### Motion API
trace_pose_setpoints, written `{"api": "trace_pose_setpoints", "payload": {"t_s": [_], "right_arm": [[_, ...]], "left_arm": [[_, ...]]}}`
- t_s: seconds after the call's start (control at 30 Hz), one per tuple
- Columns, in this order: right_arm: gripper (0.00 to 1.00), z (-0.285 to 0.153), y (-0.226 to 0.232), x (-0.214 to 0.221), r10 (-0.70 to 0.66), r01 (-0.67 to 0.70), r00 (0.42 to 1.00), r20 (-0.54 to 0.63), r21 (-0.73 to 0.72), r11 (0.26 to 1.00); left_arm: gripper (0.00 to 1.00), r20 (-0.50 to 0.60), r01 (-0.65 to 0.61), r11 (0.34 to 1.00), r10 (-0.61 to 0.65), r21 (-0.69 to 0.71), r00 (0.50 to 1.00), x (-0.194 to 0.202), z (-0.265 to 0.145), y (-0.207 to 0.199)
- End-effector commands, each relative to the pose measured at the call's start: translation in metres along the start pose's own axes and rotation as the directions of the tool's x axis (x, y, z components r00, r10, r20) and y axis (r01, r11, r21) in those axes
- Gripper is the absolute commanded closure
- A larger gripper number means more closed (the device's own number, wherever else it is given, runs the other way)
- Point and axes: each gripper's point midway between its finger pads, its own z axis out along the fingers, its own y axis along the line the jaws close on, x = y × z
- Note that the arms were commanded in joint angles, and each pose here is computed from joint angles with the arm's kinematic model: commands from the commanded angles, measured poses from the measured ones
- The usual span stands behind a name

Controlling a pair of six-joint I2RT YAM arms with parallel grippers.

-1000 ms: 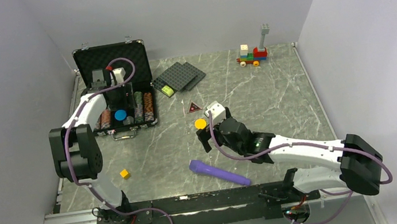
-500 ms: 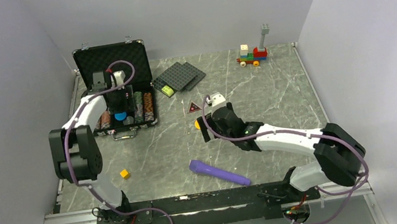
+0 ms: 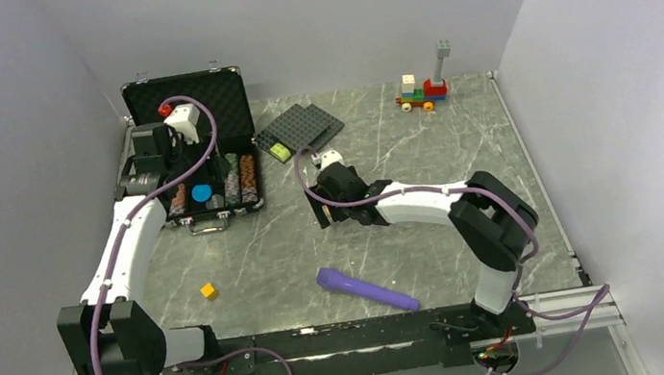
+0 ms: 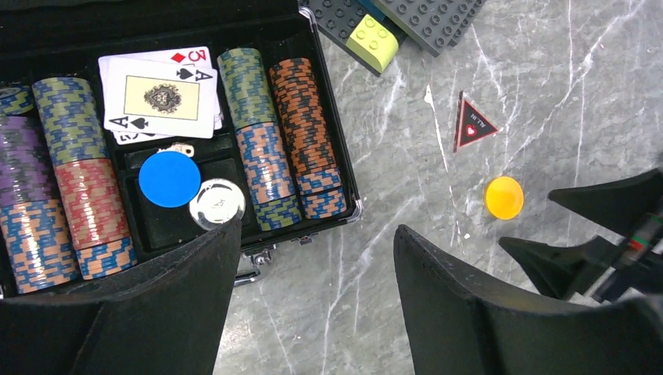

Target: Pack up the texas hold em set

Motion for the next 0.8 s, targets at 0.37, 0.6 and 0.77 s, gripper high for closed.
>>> {"api": "trace_pose_setpoints", "payload": {"t_s": [0.37, 0.6, 0.77], "right_arm": [[0.30, 0.030, -0.003, 0.011, 0.025, -0.021, 0.993, -0.113, 0.035, 0.999], [0.33, 0.034, -0.005, 0.023, 0.045, -0.042, 0.987, -0.157, 0.026, 0.999], [0.36, 0.040, -0.005, 0.029, 0.041, -0.037, 0.983, -0.179, 0.028, 0.999]], "left_arm": [[0.25, 0.050, 0.031, 0.993, -0.036, 0.111, 0.998, -0.013, -0.009, -0.024], [0.25, 0.052, 0.030, 0.993, -0.036, 0.112, 0.998, -0.013, -0.010, -0.024], [0.25, 0.046, 0.034, 0.992, -0.040, 0.121, 0.998, -0.012, -0.008, -0.026]]}}
